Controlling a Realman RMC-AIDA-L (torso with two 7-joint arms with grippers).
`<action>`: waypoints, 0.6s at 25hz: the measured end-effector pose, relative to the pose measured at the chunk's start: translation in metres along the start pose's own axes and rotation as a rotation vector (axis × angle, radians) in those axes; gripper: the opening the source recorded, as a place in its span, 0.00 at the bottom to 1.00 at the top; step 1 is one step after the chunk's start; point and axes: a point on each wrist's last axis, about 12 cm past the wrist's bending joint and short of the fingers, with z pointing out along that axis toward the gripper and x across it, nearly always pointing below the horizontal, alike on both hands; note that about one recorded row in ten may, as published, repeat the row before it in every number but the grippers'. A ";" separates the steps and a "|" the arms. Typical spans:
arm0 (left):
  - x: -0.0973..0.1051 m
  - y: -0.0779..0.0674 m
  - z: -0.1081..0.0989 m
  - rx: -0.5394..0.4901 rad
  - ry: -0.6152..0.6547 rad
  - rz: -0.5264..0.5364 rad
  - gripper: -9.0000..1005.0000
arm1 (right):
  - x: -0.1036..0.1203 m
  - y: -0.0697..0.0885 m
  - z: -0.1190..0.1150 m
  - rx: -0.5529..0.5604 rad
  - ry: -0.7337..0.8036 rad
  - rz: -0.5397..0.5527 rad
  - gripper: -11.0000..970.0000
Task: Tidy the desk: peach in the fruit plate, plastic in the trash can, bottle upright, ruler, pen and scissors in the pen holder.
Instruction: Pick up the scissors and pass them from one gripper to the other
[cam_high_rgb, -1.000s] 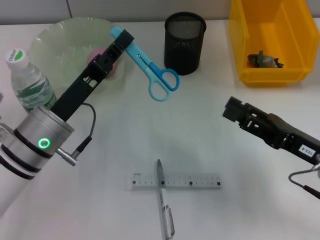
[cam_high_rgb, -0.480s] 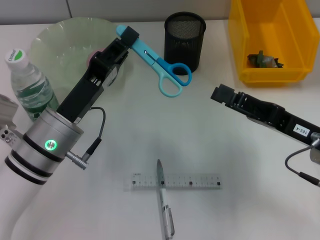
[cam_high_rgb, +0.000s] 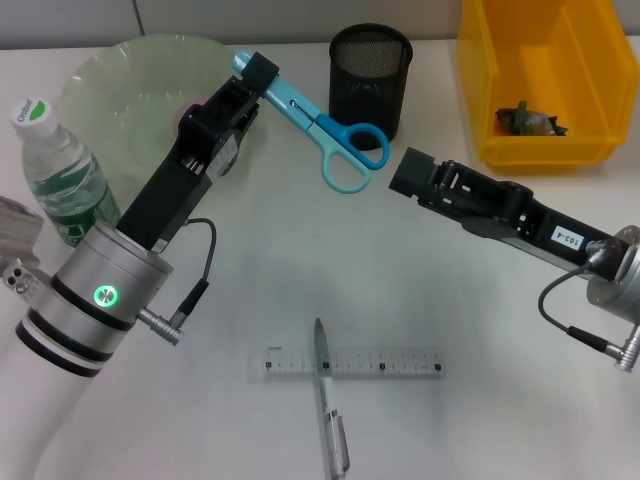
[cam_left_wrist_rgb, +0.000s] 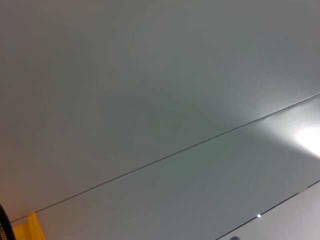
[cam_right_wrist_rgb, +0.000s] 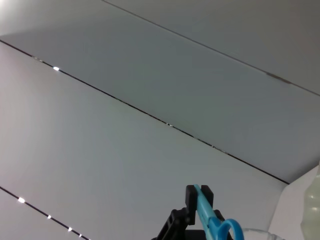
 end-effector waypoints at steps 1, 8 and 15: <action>0.000 0.000 0.000 0.000 0.000 0.000 0.13 | 0.000 0.000 0.000 0.000 0.000 0.000 0.78; 0.002 -0.001 0.001 0.005 -0.002 -0.006 0.14 | 0.001 -0.001 0.013 -0.007 0.008 0.085 0.78; 0.004 -0.002 0.002 0.008 -0.010 -0.012 0.15 | 0.003 0.000 0.021 -0.024 0.014 0.123 0.78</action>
